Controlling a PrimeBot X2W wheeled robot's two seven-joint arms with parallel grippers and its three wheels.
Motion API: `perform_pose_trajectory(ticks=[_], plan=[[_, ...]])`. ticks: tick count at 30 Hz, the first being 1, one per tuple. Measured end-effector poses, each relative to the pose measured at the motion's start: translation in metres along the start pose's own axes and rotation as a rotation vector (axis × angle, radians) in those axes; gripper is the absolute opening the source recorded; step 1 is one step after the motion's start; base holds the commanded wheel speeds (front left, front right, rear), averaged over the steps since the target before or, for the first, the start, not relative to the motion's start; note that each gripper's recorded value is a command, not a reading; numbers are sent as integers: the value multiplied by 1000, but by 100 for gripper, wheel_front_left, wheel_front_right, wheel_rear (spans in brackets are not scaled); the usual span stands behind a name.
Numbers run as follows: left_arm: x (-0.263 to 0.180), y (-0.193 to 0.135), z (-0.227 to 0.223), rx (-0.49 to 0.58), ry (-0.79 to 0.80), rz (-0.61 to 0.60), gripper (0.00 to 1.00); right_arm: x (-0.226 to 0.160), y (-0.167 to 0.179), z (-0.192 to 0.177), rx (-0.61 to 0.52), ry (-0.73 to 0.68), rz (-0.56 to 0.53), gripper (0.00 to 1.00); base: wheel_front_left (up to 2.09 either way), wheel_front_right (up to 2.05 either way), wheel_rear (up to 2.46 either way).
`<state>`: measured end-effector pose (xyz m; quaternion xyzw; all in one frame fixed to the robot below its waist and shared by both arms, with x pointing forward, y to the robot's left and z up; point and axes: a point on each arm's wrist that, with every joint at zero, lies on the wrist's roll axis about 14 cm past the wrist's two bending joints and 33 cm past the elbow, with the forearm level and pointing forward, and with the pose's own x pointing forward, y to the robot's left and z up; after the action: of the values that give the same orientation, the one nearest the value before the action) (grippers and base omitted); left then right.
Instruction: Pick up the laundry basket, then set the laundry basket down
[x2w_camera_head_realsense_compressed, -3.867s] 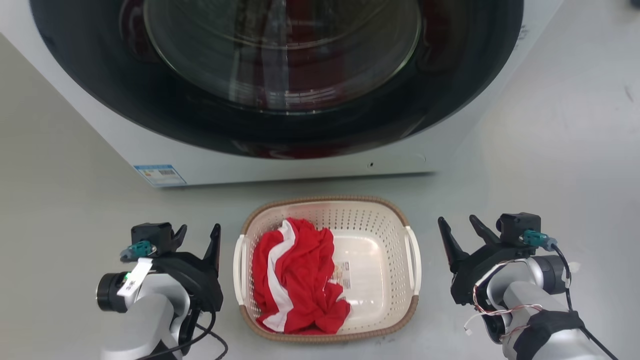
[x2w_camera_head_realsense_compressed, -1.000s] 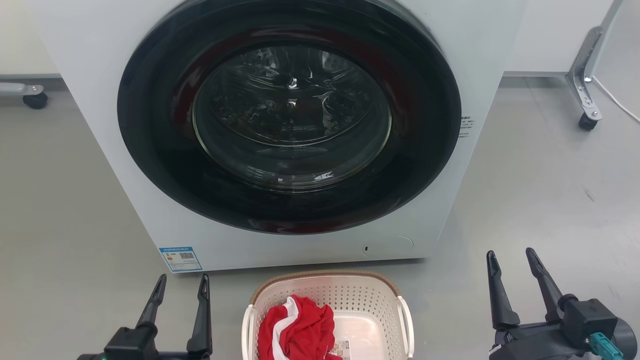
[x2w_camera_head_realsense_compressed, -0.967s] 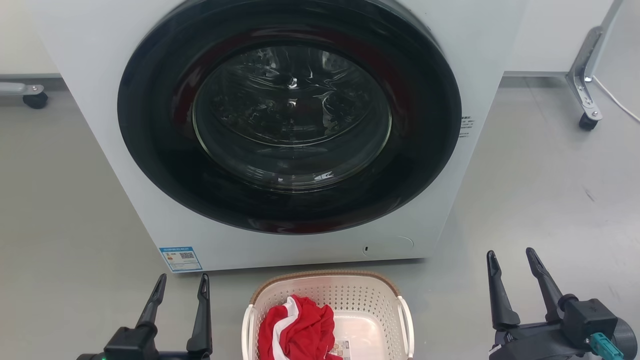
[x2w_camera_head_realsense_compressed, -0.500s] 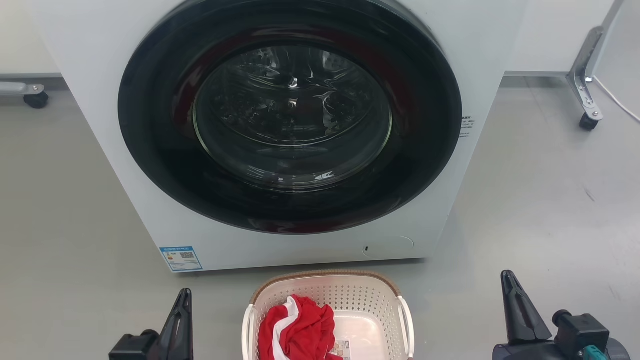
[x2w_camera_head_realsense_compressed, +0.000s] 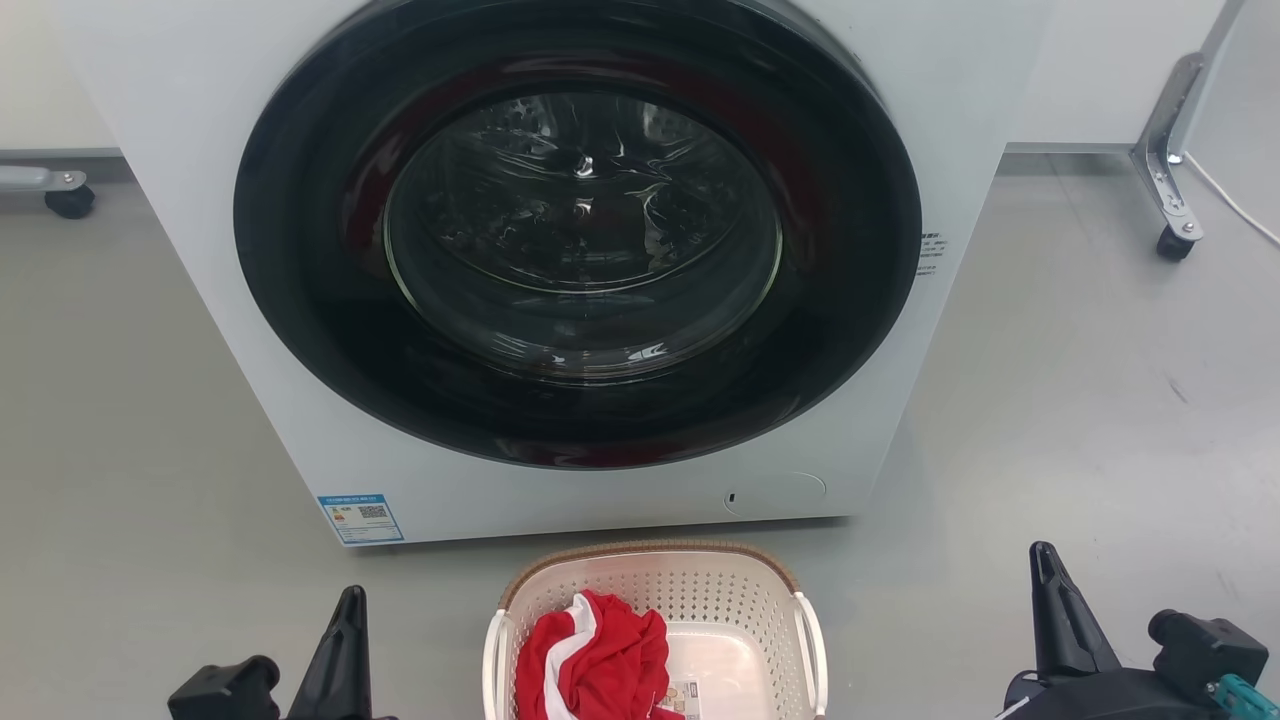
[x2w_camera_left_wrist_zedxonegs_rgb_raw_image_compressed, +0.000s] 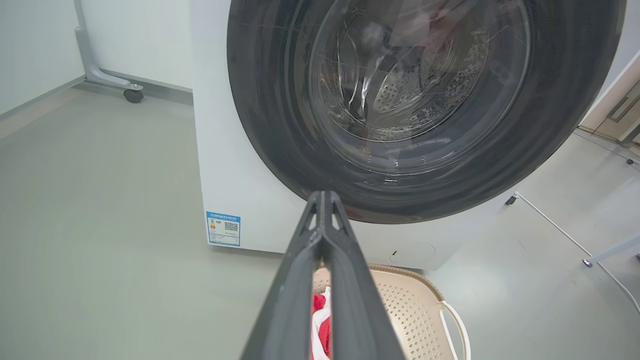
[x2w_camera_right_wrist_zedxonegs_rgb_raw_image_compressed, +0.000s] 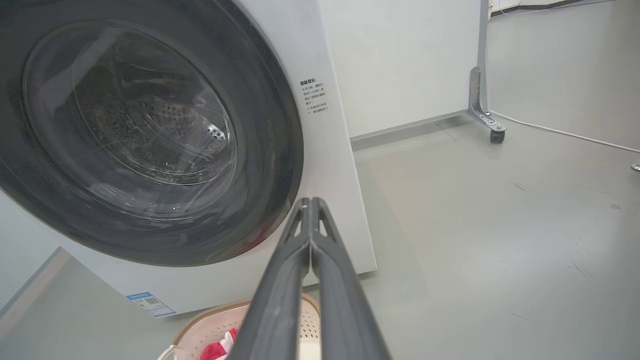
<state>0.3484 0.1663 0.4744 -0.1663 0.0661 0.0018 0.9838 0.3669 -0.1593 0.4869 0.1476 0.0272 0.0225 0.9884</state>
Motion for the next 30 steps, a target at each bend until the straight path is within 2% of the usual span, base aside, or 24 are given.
perform_pose_trajectory(ticks=[30], plan=[[10, 13, -5, -422, 59, 33, 0, 5, -23, -7, 439, 68, -89, 0, 0, 0, 0]])
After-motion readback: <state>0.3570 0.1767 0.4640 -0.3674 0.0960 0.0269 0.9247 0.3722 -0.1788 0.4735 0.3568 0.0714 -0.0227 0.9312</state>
